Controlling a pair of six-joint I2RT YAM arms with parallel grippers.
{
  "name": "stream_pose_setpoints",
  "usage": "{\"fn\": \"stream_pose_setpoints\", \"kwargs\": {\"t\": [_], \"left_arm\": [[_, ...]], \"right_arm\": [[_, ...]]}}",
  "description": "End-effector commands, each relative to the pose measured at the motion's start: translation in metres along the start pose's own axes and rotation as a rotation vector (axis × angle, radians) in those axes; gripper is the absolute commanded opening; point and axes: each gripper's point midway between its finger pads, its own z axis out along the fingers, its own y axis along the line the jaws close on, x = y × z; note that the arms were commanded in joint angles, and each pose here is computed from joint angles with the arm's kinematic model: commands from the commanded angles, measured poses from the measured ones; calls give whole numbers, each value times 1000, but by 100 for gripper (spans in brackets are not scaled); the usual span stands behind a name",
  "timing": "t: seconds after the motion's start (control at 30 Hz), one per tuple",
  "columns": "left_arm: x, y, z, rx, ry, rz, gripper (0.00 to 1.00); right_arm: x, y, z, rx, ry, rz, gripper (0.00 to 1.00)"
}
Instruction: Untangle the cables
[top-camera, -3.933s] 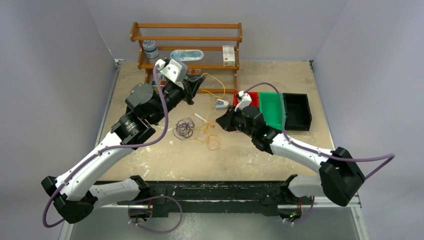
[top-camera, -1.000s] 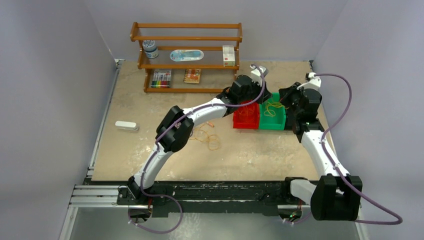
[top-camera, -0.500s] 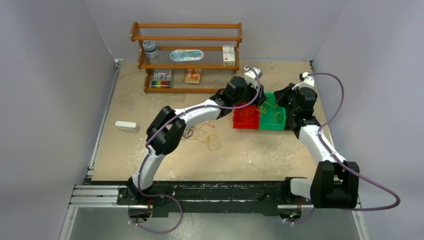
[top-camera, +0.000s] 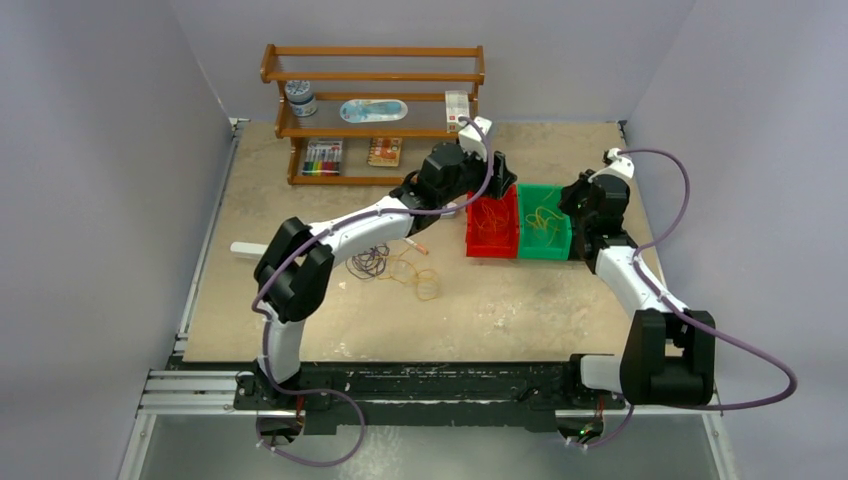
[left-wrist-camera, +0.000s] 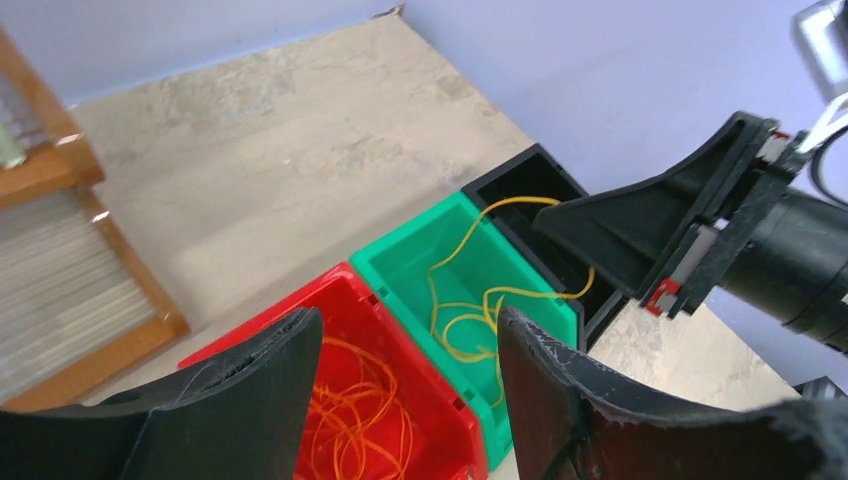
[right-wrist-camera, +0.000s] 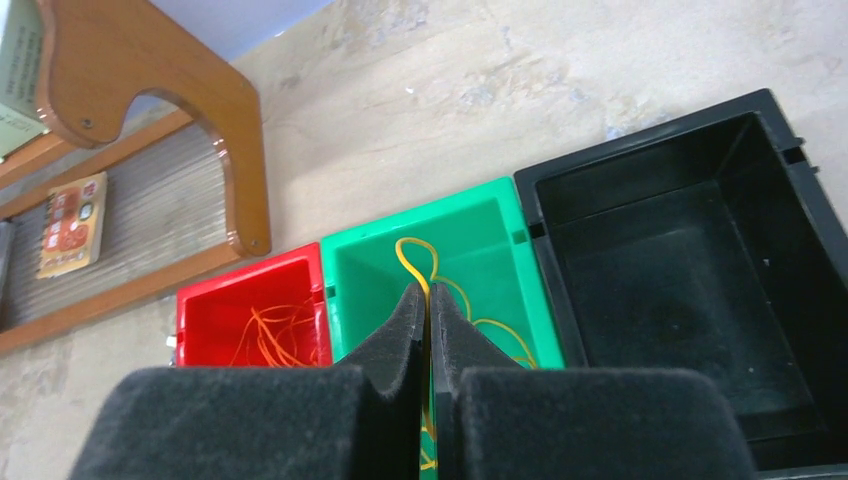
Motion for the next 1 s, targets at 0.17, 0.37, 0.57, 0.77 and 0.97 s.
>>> {"fn": "stream_pose_setpoints", "kwargs": {"t": [0.17,0.37,0.57,0.77,0.97], "left_arm": [[-15,44,-54,-234,-7,-149,68],[8,108,-110,-435,106,-289,74],[24,139,-165,-606,172,-245,78],[25,146,-201,-689,187,-200,80],[31,142,-215,-678,192,-197,80]], "right_arm": [[-27,-10,6,73,-80,-61,0],[-4,3,16,-24,22,-125,1],[28,1,25,-58,132,-157,2],[67,5,39,-99,261,-203,6],[87,12,53,-123,345,-250,8]]}}
